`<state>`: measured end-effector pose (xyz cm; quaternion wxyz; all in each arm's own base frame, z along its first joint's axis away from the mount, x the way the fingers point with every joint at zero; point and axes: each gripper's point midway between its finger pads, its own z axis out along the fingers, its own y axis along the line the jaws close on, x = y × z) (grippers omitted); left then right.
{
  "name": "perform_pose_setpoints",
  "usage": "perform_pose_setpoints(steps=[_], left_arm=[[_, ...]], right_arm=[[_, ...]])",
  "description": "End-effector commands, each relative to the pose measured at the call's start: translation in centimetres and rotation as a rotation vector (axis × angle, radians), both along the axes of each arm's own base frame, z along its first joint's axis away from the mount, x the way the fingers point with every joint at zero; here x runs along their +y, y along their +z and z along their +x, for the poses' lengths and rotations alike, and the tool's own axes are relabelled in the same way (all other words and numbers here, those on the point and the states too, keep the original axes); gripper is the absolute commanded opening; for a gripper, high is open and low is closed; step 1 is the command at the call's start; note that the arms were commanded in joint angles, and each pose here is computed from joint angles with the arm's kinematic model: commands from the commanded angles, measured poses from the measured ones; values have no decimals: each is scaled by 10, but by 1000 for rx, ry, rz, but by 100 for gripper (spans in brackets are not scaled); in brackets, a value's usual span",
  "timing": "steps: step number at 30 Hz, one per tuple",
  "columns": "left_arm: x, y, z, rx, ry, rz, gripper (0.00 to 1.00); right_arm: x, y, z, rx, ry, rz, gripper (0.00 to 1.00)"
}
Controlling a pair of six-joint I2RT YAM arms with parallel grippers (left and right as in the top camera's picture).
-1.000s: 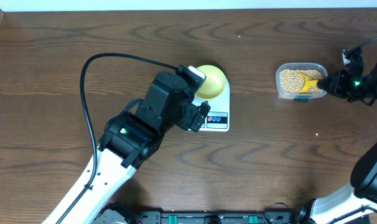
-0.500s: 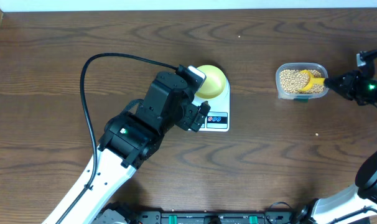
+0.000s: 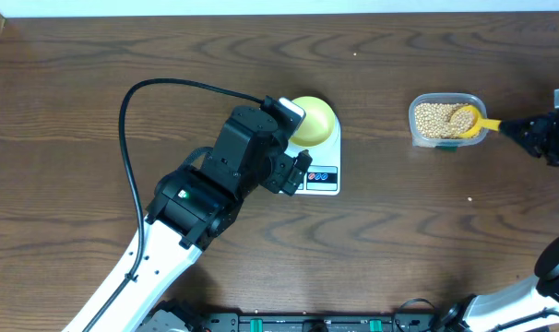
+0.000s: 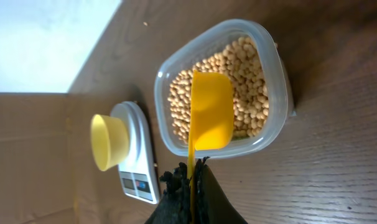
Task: Scoop item into bowl and weigh 50g on scale
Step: 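Lift the filled scoop out of the container with the right gripper, then carry the filled scoop left toward the yellow bowl on the scale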
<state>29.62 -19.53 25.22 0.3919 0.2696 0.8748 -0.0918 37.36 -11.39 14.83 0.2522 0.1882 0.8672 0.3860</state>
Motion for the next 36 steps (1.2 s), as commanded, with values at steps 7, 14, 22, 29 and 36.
perform_pose_setpoints(steps=[7, 14, 22, 29, 36], left_arm=[[2, -4, -1, 3, 4, 16, 97], [2, -4, -1, 3, 4, 16, 98], [2, -4, -1, 3, 4, 16, 97], [2, -4, -1, 3, 4, 16, 97], [2, -4, -1, 3, 4, 16, 98]], right_arm=[[-3, 24, -2, -111, -13, 135, 1], [4, 49, 4, -234, 19, 230, 1], [8, 63, 6, -297, 38, 280, 1], [12, 82, 5, -365, 59, 370, 1], [10, 88, 9, -343, 41, 430, 1]])
